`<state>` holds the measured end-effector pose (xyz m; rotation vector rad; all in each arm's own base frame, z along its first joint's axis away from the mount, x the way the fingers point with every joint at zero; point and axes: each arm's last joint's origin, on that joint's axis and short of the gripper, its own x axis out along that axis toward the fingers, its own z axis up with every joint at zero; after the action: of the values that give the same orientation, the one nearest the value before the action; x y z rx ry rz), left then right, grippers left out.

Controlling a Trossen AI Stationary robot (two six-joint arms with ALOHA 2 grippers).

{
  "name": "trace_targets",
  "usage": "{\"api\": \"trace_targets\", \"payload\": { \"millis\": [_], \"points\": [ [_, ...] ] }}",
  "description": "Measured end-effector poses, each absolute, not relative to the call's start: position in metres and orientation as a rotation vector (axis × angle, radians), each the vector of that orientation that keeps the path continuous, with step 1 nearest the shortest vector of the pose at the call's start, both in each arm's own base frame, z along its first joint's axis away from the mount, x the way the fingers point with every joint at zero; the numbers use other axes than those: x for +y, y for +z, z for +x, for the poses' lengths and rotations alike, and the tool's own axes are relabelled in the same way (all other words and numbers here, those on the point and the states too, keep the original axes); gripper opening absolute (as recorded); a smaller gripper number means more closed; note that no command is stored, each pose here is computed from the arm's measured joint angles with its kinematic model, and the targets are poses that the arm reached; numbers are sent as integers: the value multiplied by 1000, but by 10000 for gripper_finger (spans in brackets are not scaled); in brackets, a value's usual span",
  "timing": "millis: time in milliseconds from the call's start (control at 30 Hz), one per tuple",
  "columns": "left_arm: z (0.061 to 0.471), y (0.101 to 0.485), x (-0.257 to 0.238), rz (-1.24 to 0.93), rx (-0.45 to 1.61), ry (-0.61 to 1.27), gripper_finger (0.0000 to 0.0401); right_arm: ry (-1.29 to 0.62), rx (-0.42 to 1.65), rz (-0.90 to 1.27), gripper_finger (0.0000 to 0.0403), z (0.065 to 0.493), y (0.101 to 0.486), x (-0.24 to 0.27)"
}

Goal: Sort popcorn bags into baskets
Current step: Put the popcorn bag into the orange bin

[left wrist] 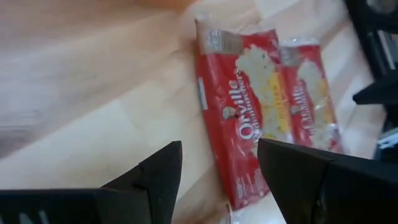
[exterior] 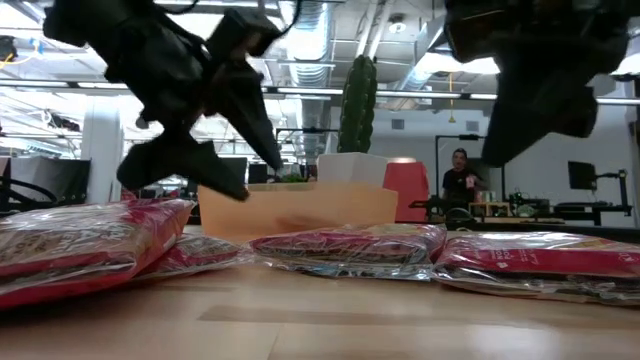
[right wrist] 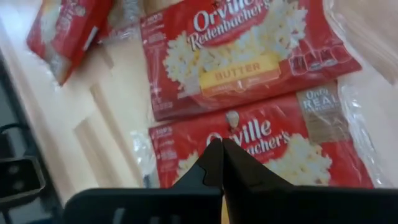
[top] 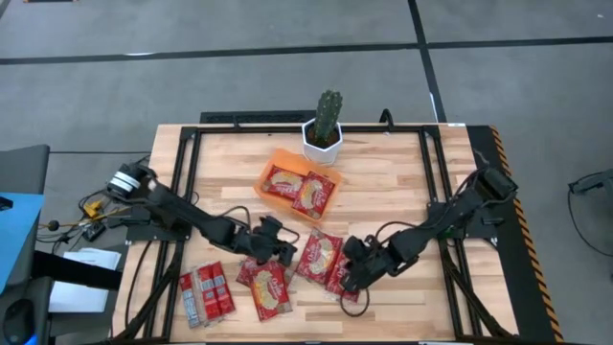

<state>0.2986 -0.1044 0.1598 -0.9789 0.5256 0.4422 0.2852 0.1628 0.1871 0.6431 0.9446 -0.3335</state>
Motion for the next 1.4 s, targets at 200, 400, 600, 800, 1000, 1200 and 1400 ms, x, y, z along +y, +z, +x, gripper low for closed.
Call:
{"api": "trace_targets", "payload": {
  "millis": [200,400,600,800,1000,1200,1400],
  "points": [
    [321,145,-110,-983,545,433,199,-396,1003,608,17,299,155,172],
    [342,129,-110,-988,624,405,199,-421,1030,593,22,310,136,177],
    [359,113,-108,-1015,684,375,199,-359,1017,562,17,329,132,178],
    [367,119,-111,-1017,665,325,191,-347,1028,547,27,337,133,175],
    [368,120,-111,-1042,665,305,114,-318,1037,505,20,335,138,174],
    [367,120,-113,-1054,687,280,12,-333,1072,489,19,329,142,171],
    [368,122,-112,-1091,713,245,4,-346,1115,464,29,319,148,174]
  ]
}}
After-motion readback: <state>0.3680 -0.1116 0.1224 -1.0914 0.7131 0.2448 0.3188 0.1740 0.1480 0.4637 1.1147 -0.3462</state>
